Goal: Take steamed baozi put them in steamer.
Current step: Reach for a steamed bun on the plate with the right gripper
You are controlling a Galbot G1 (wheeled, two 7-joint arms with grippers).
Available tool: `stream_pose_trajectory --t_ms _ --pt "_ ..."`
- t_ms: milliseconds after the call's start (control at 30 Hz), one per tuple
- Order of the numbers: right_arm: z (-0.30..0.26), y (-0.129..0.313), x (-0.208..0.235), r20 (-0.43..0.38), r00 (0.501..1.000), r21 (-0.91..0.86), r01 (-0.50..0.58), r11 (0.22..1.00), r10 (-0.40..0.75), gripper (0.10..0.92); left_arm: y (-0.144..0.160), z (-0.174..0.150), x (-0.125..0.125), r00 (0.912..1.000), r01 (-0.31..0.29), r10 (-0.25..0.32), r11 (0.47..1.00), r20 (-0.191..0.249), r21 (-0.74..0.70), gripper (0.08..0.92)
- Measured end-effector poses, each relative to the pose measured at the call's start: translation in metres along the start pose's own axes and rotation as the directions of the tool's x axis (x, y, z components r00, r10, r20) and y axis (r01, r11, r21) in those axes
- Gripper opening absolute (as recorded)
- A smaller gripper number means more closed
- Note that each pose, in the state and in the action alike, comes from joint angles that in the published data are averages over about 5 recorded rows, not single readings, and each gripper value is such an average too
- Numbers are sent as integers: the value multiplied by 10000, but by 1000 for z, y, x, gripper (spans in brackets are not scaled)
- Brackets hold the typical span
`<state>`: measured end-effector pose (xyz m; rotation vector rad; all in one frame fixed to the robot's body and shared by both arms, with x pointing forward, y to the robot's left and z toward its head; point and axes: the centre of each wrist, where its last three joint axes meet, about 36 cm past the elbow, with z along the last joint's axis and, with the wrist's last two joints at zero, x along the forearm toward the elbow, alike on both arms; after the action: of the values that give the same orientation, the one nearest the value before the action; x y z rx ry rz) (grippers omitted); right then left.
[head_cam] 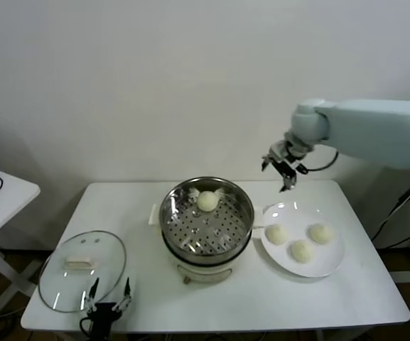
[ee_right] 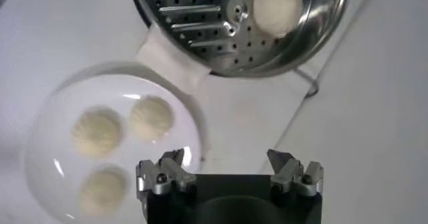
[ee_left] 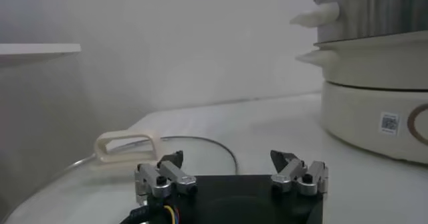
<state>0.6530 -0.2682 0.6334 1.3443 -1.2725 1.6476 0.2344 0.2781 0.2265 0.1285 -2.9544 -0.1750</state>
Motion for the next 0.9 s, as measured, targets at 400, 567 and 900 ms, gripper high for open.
stream_pose_trajectory --t_ms 400,567,900 --pt "5 47 -95 250 9963 -2502 854 9644 -817 823 8 10 5 9995 -26 17 9996 -322 -285 823" --pt "12 55 -121 76 9952 -2915 956 9518 -976 823 8 14 6 9990 -63 47 9993 -435 -358 823" --pt "22 62 -155 -128 9949 -3360 898 9376 -999 771 6 19 5 9986 -100 78 9990 -519 -426 823"
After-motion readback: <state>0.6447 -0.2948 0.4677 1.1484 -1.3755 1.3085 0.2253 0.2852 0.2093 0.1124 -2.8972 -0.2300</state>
